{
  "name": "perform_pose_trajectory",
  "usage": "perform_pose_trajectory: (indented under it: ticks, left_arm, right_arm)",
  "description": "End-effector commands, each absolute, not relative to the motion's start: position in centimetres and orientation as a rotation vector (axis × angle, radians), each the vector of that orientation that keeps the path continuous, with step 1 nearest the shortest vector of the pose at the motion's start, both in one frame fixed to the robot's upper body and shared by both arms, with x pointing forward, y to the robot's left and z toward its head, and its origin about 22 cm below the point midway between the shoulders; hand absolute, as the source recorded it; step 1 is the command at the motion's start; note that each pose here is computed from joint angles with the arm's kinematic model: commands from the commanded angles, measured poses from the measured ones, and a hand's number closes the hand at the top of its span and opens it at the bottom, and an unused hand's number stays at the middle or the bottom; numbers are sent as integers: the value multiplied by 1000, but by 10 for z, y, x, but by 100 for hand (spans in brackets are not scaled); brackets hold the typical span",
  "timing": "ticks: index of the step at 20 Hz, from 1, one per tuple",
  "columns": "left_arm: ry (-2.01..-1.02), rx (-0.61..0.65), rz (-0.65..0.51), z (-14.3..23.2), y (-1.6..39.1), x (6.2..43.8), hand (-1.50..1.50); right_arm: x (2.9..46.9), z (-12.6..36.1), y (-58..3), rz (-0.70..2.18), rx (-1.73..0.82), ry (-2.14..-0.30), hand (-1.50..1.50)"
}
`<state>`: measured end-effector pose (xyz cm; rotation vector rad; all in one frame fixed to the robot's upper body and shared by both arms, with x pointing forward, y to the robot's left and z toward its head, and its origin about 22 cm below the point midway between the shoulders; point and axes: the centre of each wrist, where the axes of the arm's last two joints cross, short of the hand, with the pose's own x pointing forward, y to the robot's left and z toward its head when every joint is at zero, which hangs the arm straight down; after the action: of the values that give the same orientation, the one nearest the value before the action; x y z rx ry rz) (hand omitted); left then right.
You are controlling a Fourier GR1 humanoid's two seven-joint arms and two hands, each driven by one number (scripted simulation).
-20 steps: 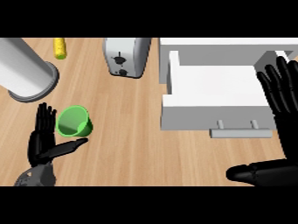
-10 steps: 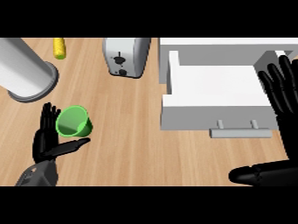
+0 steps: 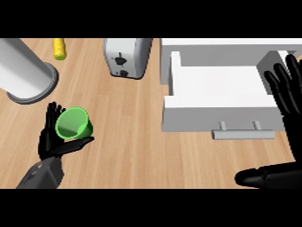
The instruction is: Pick up the cup, place it into the drawer and close the drawer
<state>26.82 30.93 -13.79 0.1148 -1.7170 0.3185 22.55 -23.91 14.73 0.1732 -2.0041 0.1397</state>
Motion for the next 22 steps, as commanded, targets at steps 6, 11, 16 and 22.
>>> perform_pose_trajectory:
  ticks: [6,11,16,22]
  left_arm:
    - [-1726,-54,370,-144,311,265,-150]
    - [-1776,-143,378,-140,314,270,-150]
    - [-1811,-195,392,-131,310,283,150]
    - [-1916,-67,363,-135,297,281,150]
  right_arm:
    - [224,141,-235,137,162,-2005,-150]
    - [212,139,-240,136,183,-2001,-150]
    - [217,155,-239,156,175,-1997,-150]
    - [224,146,-239,138,169,-2013,-150]
